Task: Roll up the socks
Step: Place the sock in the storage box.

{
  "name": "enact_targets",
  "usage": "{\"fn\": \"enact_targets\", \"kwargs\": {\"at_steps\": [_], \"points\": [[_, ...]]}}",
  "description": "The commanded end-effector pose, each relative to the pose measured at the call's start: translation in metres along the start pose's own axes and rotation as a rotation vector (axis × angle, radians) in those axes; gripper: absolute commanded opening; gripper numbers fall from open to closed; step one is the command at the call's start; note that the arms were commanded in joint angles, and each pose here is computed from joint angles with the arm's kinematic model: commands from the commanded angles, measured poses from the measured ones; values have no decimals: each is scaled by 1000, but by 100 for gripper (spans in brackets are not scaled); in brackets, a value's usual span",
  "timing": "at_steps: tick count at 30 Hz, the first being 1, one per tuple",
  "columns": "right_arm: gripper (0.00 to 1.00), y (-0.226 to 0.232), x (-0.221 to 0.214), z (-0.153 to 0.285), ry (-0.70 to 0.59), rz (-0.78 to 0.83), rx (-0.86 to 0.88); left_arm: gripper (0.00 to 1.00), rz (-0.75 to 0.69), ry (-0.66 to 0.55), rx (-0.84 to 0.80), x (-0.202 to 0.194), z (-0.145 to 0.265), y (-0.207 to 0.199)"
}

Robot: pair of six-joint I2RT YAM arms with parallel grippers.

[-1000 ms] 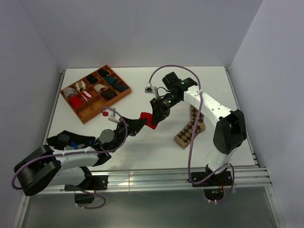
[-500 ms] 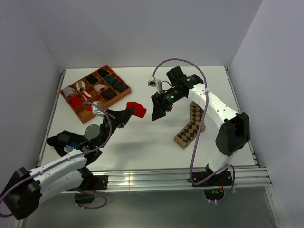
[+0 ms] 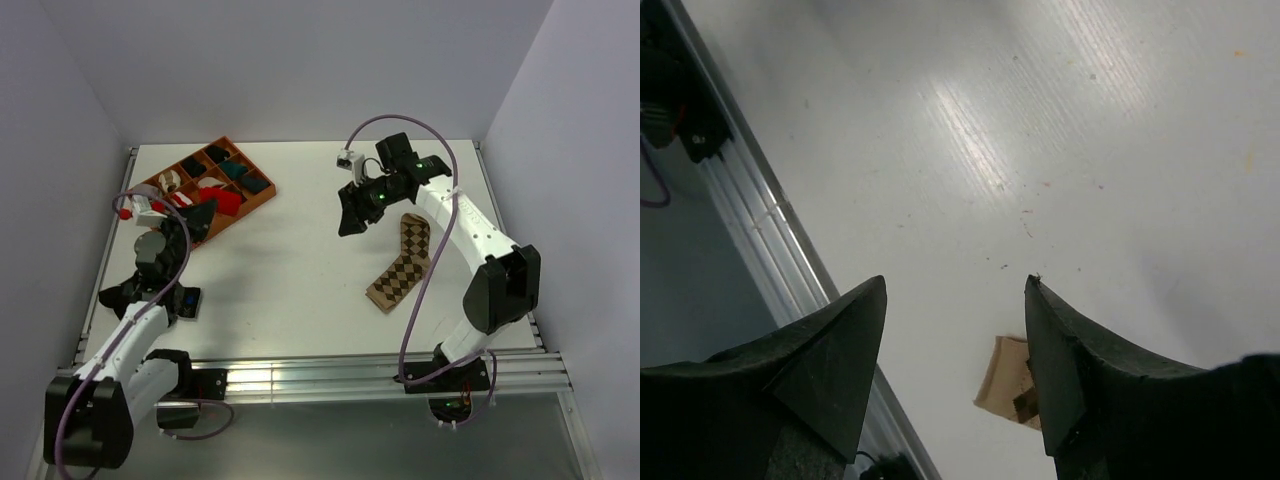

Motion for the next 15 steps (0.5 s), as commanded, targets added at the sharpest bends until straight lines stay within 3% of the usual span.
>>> {"fn": "enact_targets", "kwargs": {"at_steps": [1, 8, 15], "points": [[65, -1, 5, 16, -76, 91, -67, 0, -79, -26, -78, 27, -10, 6], [65, -11, -11, 20, -79, 166, -134, 0, -59, -56, -84, 52, -28, 64], [65, -12, -19, 24, -82, 214, -152, 0, 24, -38, -17, 40, -54, 112]]}}
Point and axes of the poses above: each gripper's point midway between its finger pads, its own z axis back along the fingers, its own y axis along the line the jaws close on, x = y × z, the point moved 5 cm from there along z, back along the fingers, and after that the axes turned 11 degrees about -z, right-handed, at the moved point
